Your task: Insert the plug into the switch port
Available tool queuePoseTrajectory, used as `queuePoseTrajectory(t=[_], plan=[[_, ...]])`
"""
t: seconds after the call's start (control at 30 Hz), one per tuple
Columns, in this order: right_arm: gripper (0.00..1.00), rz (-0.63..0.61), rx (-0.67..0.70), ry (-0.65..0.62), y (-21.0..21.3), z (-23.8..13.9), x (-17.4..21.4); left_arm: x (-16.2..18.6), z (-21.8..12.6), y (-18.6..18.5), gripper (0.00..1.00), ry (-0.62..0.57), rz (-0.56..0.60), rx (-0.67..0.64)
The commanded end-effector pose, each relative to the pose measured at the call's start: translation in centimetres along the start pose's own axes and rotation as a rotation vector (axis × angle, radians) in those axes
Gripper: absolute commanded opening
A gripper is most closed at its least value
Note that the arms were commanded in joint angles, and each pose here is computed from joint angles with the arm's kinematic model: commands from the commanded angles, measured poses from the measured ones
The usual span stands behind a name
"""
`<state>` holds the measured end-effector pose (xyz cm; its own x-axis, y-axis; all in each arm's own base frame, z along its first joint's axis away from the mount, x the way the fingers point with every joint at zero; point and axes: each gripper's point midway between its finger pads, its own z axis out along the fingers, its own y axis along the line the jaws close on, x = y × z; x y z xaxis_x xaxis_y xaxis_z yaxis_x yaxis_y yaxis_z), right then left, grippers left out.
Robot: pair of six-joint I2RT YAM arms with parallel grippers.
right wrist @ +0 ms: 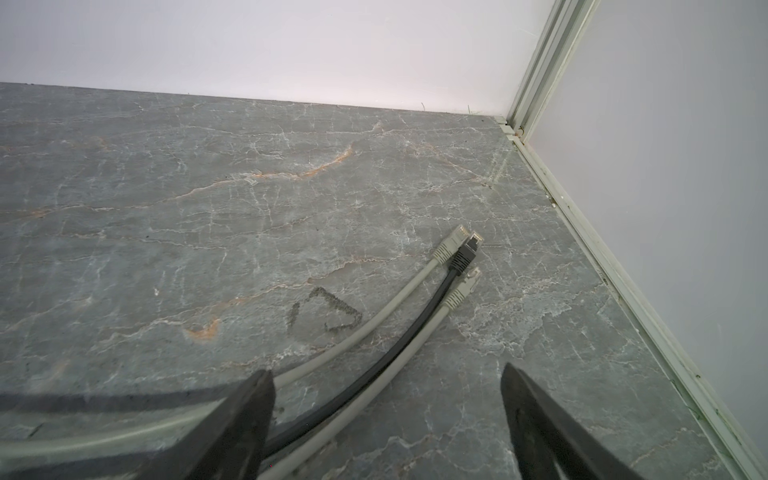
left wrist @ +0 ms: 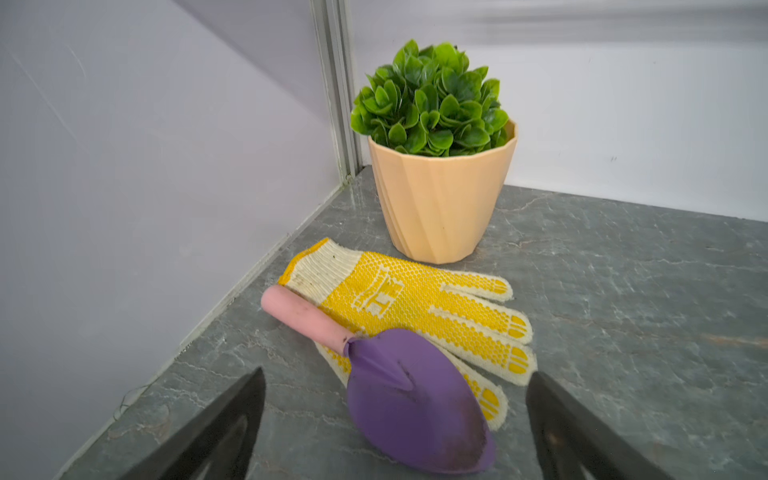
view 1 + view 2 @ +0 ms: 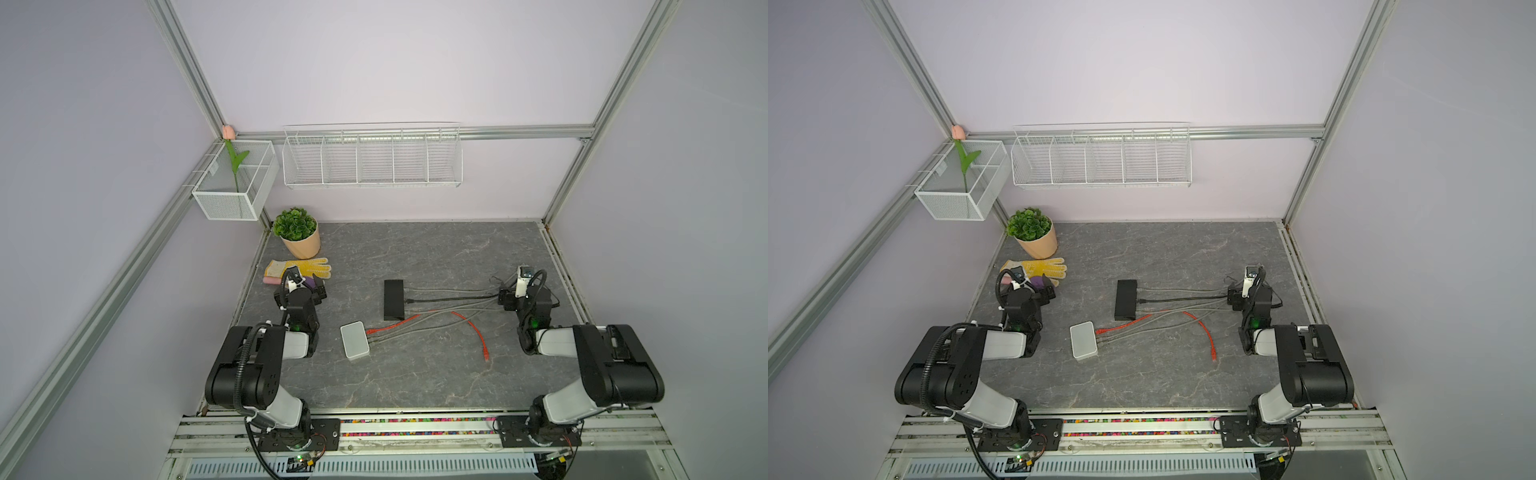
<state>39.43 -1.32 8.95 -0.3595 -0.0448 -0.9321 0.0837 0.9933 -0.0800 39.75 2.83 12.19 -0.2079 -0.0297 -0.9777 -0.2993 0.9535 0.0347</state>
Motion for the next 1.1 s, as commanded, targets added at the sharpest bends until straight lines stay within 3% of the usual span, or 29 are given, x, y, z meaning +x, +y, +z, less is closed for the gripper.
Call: queuePoseTrajectory(t=[0.0,1.07], plan=[[0.89,0.013,-0.013,-0.007,0.2,-0.2,-0.3,0.4,0.2,0.1,0.98,0.026,-0.023,0.015],[0.89,0.018,-0.017,-0.006,0.2,-0.2,-0.3,0.4,0.3,-0.9,0.98,0.034,-0.004,0.078]])
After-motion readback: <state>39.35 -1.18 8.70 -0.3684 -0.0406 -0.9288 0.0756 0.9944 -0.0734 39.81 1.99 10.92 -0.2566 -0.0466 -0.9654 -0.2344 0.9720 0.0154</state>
